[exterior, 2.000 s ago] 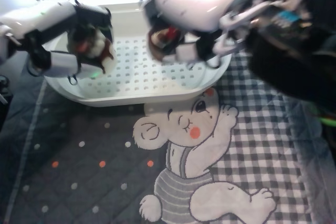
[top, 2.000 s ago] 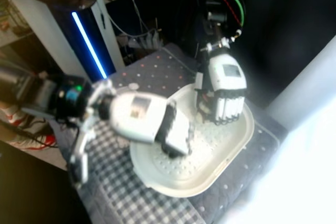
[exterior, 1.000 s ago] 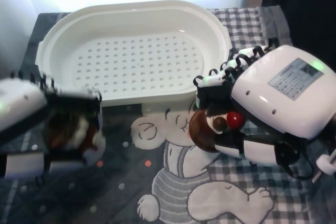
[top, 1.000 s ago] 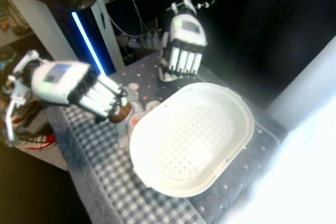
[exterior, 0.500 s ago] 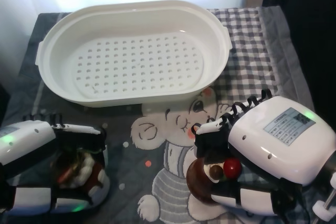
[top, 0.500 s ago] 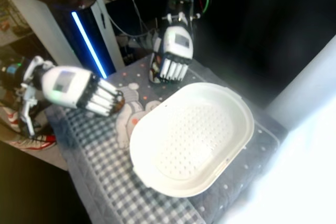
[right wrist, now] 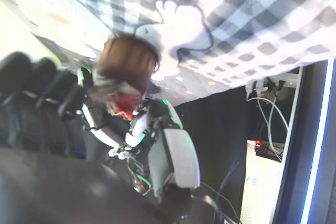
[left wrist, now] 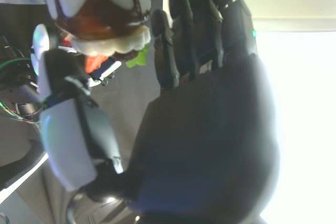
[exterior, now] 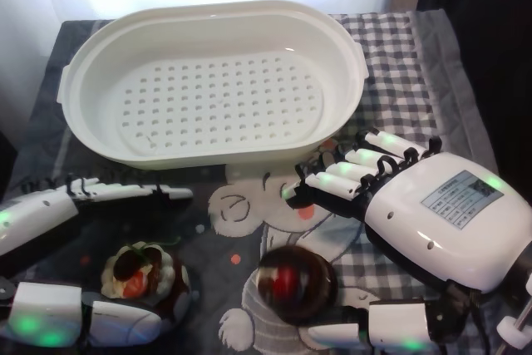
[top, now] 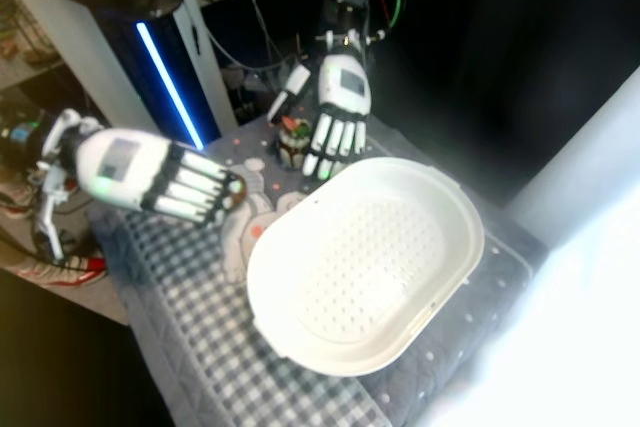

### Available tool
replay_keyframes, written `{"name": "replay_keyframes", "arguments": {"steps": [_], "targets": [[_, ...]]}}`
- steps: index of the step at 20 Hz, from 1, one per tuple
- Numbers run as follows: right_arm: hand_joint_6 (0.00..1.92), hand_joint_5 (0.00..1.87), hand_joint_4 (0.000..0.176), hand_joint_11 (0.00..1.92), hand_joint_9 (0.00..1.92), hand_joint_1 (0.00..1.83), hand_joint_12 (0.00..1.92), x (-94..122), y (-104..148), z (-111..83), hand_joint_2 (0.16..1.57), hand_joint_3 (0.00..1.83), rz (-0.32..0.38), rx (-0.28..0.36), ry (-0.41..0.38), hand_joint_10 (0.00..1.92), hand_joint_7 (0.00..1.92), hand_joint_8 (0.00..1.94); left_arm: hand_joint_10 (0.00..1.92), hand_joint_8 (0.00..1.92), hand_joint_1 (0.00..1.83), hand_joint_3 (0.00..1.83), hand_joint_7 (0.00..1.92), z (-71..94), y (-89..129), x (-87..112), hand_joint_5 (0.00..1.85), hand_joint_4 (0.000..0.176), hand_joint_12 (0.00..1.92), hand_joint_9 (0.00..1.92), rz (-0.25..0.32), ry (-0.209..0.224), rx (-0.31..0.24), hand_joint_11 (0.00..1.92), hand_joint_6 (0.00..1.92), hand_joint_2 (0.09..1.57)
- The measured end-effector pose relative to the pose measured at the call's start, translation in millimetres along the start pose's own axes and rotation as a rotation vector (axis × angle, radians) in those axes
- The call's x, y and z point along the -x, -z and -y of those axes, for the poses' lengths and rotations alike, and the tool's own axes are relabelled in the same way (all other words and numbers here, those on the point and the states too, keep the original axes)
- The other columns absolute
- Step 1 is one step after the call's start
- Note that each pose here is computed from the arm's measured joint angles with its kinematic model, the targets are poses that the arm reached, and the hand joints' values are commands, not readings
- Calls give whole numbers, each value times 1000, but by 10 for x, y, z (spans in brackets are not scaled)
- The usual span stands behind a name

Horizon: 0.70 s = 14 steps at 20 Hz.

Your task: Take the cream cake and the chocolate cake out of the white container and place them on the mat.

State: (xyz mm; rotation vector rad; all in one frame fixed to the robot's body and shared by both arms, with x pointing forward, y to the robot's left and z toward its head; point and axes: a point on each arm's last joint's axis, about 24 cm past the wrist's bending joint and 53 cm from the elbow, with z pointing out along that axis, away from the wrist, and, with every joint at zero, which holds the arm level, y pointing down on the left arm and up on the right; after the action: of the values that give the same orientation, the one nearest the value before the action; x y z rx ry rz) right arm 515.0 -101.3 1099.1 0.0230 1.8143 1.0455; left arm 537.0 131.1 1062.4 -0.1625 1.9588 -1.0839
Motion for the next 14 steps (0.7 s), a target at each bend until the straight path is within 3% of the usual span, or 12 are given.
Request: {"name": "replay_keyframes", "arguments": {"steps": [1, 2, 3, 4, 5, 6, 8, 9, 10, 11, 12, 14], "targets": [[651, 375, 0, 196, 423, 374, 1675, 15, 0, 2, 990, 37, 6, -1, -1, 1002, 523, 645, 166, 42, 315, 6, 487, -29, 22, 40, 460, 14, 1167, 467, 21, 10, 6, 113, 28, 982], [808, 349, 0, 274, 455, 223, 1738, 41, 1, 0, 1091, 60, 16, 0, -1, 1149, 531, 818, 218, 61, 249, 3, 611, -51, 47, 95, 550, 25, 1254, 575, 46, 18, 9, 185, 39, 1063], [912, 432, 0, 288, 519, 57, 1715, 88, 6, -6, 1214, 77, 31, 4, -2, 1202, 597, 937, 408, 121, 205, 7, 761, -64, 76, 191, 676, 19, 1260, 654, 83, 27, 10, 279, 53, 1157], [985, 483, 0, 361, 554, 11, 1720, 149, 15, -14, 1287, 74, 48, 9, -1, 1272, 625, 1030, 643, 185, 228, 6, 839, -66, 110, 292, 756, 0, 1306, 658, 118, 27, 9, 343, 60, 1219], [1134, 582, 0, 516, 653, 1, 1757, 245, 30, -22, 1333, 67, 74, 15, 3, 1397, 698, 1194, 897, 359, 285, 11, 883, -57, 153, 442, 851, 0, 1405, 696, 168, 24, 3, 452, 75, 1299], [1212, 711, 0, 692, 792, 0, 1709, 346, 48, -28, 1375, 67, 103, 20, 5, 1445, 816, 1262, 1010, 512, 443, 5, 915, -33, 192, 604, 957, 0, 1449, 772, 223, 23, -8, 592, 108, 1333], [1362, 832, 0, 892, 955, 0, 1712, 534, 83, -57, 1420, 52, 162, 37, 12, 1530, 941, 1402, 961, 600, 498, 0, 955, 76, 283, 882, 1040, 0, 1399, 841, 319, 3, -51, 670, 142, 1320], [1395, 903, 0, 980, 1036, 0, 1799, 614, 102, -76, 1447, 54, 188, 45, 19, 1626, 1020, 1471, 883, 537, 803, 8, 1008, 134, 327, 979, 799, 121, 1381, 885, 353, -20, -68, 652, 1096, 1257], [1443, 968, 0, 1071, 1118, 0, 1880, 735, 134, -104, 1501, 68, 230, 57, 28, 1695, 1091, 1527, 873, 519, 820, 11, 1030, 217, 391, 1099, 681, 165, 1387, 892, 401, -36, -94, 622, 1394, 1284], [1454, 1026, 0, 1135, 1180, 13, 1904, 869, 172, -129, 1514, 66, 274, 71, 40, 1697, 1155, 1525, 917, 506, 814, 2, 1048, 286, 441, 1189, 643, 174, 1434, 900, 438, -56, -118, 627, 1478, 1305], [1506, 1051, 0, 1164, 1185, 12, 1918, 985, 207, -139, 1485, 49, 313, 78, 49, 1730, 1174, 1568, 873, 477, 889, 3, 1083, 324, 475, 1258, 730, 147, 1366, 946, 469, -66, -131, 692, 1363, 1254], [1530, 1030, 0, 1186, 1181, 201, 1921, 1260, 298, -126, 1461, 32, 409, 82, 67, 1736, 1154, 1584, 745, 370, 953, 0, 1153, 384, 542, 1424, 782, 84, 1292, 1029, 525, -87, -156, 781, 1291, 1229]]}}
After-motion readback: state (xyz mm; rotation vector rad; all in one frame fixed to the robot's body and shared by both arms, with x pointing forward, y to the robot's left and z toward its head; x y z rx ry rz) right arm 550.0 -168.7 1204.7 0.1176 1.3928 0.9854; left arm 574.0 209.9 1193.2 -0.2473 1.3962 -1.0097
